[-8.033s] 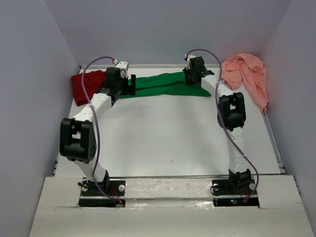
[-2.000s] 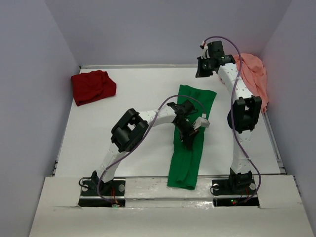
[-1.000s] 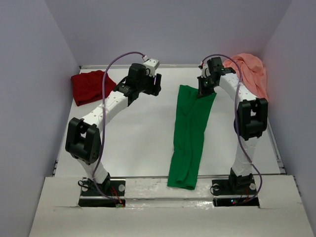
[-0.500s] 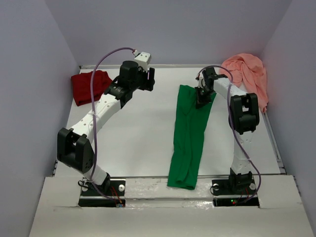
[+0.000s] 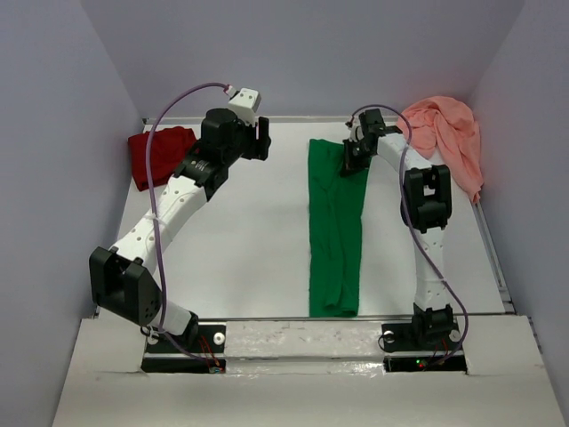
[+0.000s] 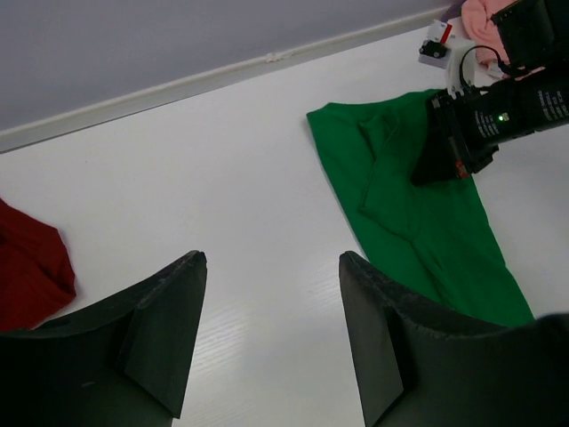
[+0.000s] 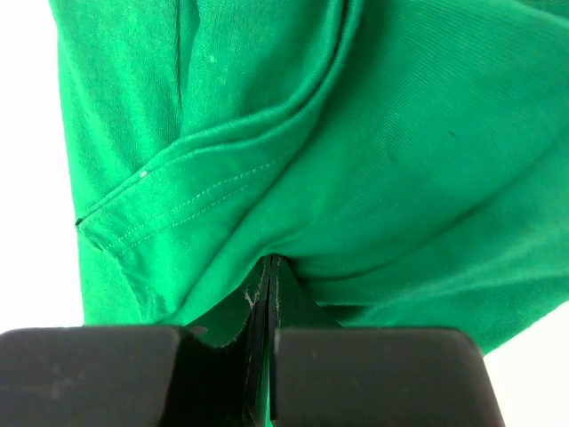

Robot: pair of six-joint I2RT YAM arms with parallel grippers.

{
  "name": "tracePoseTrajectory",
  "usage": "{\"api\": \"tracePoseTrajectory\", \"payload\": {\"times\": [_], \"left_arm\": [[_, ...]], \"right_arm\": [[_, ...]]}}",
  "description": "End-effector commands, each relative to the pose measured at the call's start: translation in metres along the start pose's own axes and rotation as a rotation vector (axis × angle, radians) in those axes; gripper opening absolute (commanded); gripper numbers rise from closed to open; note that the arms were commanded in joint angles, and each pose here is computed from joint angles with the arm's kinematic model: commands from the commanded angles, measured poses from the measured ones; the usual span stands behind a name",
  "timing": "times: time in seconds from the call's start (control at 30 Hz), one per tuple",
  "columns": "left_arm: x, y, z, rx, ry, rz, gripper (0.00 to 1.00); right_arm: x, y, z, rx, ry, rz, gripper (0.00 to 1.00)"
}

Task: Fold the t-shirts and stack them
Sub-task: Rotate the tshirt 90 degrees

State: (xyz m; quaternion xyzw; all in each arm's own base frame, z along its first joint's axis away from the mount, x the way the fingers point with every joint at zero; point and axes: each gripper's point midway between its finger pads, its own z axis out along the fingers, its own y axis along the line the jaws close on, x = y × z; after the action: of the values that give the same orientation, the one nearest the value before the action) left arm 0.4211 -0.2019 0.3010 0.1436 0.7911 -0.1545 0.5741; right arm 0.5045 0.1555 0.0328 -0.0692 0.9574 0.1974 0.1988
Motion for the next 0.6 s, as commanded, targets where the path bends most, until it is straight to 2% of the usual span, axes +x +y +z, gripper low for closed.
{"api": "tracePoseTrajectory", "payload": {"times": [0.0, 0.07, 0.1, 0.27, 0.4, 0.47, 0.5, 0.57], "left_arm": [[-0.024, 0.005, -0.013, -0.015, -0.084, -0.006, 0.71], [-0.026, 0.008, -0.014, -0.023, -0.094, -0.012, 0.71], [-0.024, 0.009, -0.014, -0.023, -0.089, -0.014, 0.71], [-0.019, 0.010, -0.010, -0.023, -0.085, -0.021, 0.71], [-0.010, 0.007, -0.005, -0.003, -0.066, -0.030, 0.71], [-0.005, 0.006, -0.003, 0.004, -0.055, -0.035, 0.71], [-0.001, 0.003, -0.002, 0.025, -0.045, -0.035, 0.71], [0.001, -0.001, -0.001, 0.041, -0.037, -0.040, 0.72]], "right_arm": [[-0.062, 0.025, 0.010, -0.069, -0.156, -0.073, 0.00], [-0.070, 0.043, 0.021, -0.108, -0.168, -0.098, 0.00], [-0.092, 0.052, 0.010, -0.130, -0.226, -0.120, 0.00], [-0.124, 0.105, 0.009, -0.215, -0.328, -0.219, 0.00], [-0.138, 0.115, 0.008, -0.180, -0.390, -0.244, 0.00], [-0.136, 0.111, 0.008, -0.159, -0.382, -0.232, 0.00], [-0.139, 0.116, -0.008, -0.160, -0.399, -0.257, 0.12], [-0.133, 0.119, -0.022, -0.160, -0.389, -0.274, 0.25]]}}
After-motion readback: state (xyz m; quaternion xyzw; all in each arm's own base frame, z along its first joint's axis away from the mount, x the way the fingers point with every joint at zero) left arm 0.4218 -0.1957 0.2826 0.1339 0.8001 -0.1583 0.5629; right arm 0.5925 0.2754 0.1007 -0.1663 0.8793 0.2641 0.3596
